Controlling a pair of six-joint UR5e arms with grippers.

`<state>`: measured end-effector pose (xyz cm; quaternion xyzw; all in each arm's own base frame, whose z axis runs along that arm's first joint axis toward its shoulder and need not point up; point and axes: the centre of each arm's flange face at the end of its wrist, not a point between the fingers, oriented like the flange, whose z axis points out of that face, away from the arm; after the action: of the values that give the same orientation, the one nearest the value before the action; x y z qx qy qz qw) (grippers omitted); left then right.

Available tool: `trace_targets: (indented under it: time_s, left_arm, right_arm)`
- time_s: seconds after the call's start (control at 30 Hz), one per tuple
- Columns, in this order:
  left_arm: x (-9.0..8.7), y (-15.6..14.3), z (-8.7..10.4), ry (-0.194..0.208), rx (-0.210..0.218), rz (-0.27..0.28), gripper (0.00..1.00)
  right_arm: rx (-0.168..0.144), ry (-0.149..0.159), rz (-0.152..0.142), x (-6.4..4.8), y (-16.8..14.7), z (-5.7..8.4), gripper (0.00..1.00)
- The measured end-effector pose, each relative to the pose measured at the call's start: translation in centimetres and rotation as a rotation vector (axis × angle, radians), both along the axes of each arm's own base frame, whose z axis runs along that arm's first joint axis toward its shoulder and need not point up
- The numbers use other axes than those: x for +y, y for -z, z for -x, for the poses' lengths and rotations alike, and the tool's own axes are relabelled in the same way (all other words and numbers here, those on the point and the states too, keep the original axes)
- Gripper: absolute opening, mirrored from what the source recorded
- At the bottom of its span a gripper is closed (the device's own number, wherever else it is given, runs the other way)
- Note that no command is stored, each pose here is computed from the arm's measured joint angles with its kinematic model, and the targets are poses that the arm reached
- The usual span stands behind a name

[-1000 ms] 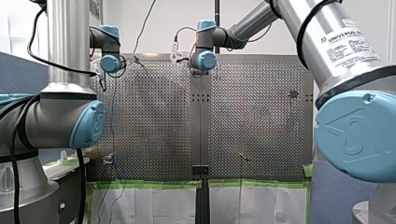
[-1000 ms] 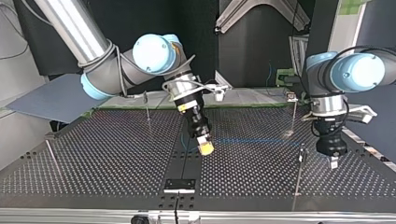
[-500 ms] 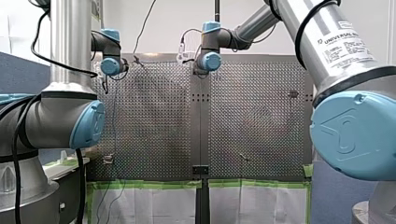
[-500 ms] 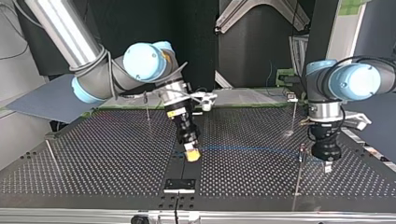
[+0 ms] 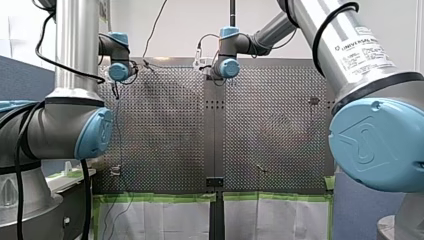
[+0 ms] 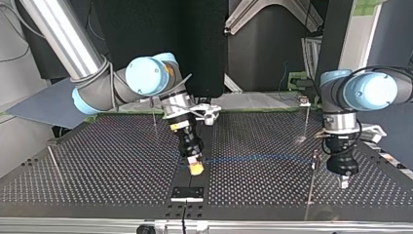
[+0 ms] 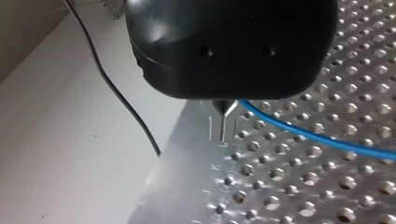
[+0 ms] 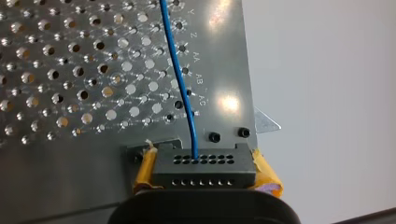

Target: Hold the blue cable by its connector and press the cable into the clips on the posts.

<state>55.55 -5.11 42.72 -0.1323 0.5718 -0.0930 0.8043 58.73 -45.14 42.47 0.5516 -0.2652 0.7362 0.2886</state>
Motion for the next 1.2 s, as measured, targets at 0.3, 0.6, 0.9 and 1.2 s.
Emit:
trace_targets:
  time_s: [0.3,0.6,0.9,1.2]
  left_arm:
    - [0.2,0.3,-0.4,0.01,-0.009,0.024,0.0]
    - [0.1,0.3,-0.5,0.022,-0.017,0.04,0.0]
    - [0.1,0.4,-0.4,0.005,-0.007,0.047,0.47]
    - [-0.6,1.0,0.0,0.015,0.041,0.056,0.98]
  right_arm:
    - [-0.008,-0.02,-0.01,-1.3,-0.1,-1.1,0.0]
    - [-0.006,-0.007,-0.013,-2.4,-0.1,-0.4,0.0]
    - [0.004,-0.005,-0.028,-2.7,0.1,0.0,0.0]
    - [0.011,-0.006,-0.035,-2.7,0.3,0.1,0.0]
